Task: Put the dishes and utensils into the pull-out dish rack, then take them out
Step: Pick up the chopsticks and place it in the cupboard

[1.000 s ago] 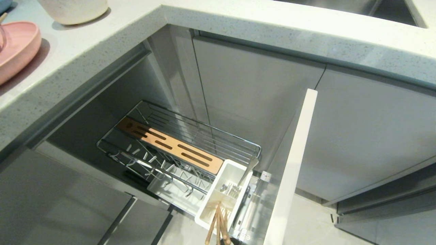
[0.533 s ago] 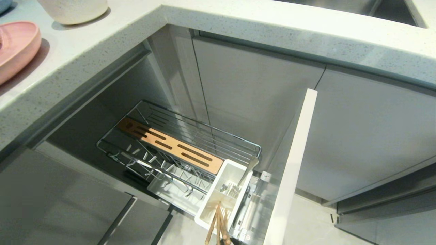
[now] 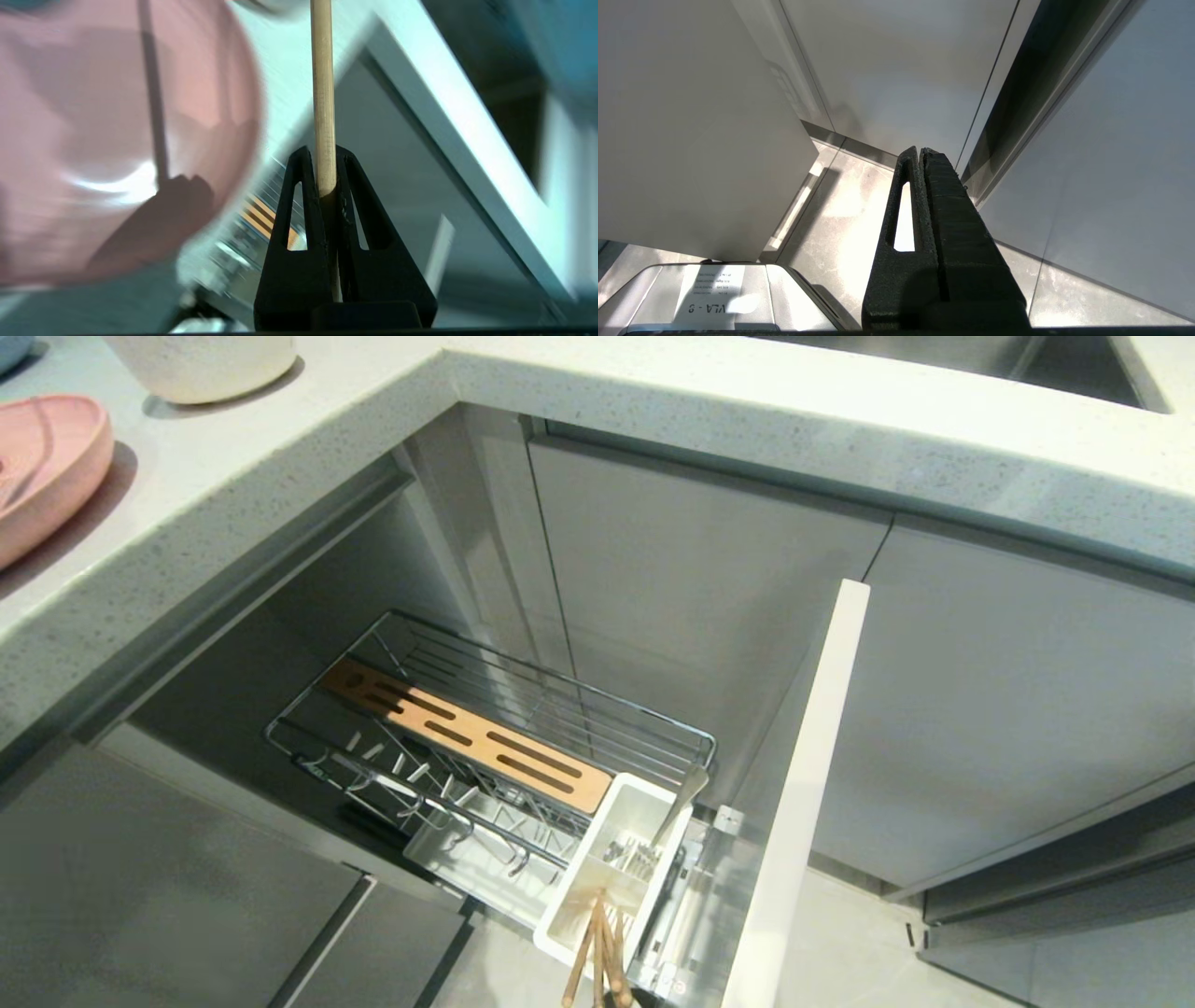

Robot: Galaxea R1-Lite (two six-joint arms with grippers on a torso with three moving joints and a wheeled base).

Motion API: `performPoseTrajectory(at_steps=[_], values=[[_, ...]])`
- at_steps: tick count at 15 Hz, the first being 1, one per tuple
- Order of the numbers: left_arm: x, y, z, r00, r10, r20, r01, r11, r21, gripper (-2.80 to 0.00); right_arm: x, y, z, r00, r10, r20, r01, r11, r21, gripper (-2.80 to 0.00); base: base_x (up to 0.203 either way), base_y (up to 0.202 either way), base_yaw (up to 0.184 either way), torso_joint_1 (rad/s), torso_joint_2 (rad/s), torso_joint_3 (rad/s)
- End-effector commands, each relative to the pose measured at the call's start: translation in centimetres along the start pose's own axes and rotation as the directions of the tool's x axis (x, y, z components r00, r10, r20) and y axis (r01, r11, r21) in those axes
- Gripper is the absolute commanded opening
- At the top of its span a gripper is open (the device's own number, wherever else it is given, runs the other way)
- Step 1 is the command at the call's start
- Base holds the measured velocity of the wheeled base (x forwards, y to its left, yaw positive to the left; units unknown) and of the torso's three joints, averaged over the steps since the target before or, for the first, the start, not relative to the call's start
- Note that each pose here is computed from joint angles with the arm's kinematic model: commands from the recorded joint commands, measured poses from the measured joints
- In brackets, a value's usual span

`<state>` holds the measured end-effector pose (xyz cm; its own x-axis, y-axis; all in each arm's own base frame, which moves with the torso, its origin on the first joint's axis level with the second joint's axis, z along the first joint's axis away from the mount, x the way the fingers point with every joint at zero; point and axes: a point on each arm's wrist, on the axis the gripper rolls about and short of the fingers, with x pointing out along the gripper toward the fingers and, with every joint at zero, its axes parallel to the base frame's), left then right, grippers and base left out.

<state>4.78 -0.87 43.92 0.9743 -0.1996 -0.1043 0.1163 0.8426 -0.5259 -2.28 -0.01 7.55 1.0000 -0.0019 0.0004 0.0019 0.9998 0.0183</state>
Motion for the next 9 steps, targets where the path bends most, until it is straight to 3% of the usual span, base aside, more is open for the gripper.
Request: performPoseTrajectory(at_steps=[1, 3, 6, 8, 9], values=[[-1.7, -0.3, -0.4, 0.99, -0.13, -0.059, 0.13, 0.991, -0.002, -2.8, 0.0, 0.0, 0.0, 1.0, 0.0, -0.002, 0.0, 1.0, 0.0, -2.8, 0.0, 0.0, 0.0, 0.0, 0.0, 0.0], [-2.3, -0.3, -0.9, 0.96, -0.237, -0.15, 0.238, 0.971, -0.012, -2.8, 0.0, 0.0, 0.0, 1.0, 0.0, -0.002, 0.0, 1.0, 0.0, -2.8, 0.0, 0.0, 0.0, 0.0, 0.0, 0.0], [-2.6, -0.4, -1.6, 0.885, -0.361, -0.294, 0.363, 0.931, -0.048, -2.8, 0.0, 0.0, 0.0, 1.0, 0.0, -0.002, 0.0, 1.0, 0.0, -2.8, 0.0, 0.0, 0.0, 0.0, 0.0, 0.0], [-2.7, -0.4, -2.1, 0.808, -0.444, -0.387, 0.445, 0.891, -0.093, -2.8, 0.0, 0.0, 0.0, 1.0, 0.0, -0.002, 0.0, 1.0, 0.0, -2.8, 0.0, 0.0, 0.0, 0.0, 0.0, 0.0], [-2.8, -0.4, -2.4, 0.756, -0.484, -0.44, 0.482, 0.867, -0.125, -2.8, 0.0, 0.0, 0.0, 1.0, 0.0, -0.002, 0.0, 1.0, 0.0, -2.8, 0.0, 0.0, 0.0, 0.0, 0.0, 0.0]])
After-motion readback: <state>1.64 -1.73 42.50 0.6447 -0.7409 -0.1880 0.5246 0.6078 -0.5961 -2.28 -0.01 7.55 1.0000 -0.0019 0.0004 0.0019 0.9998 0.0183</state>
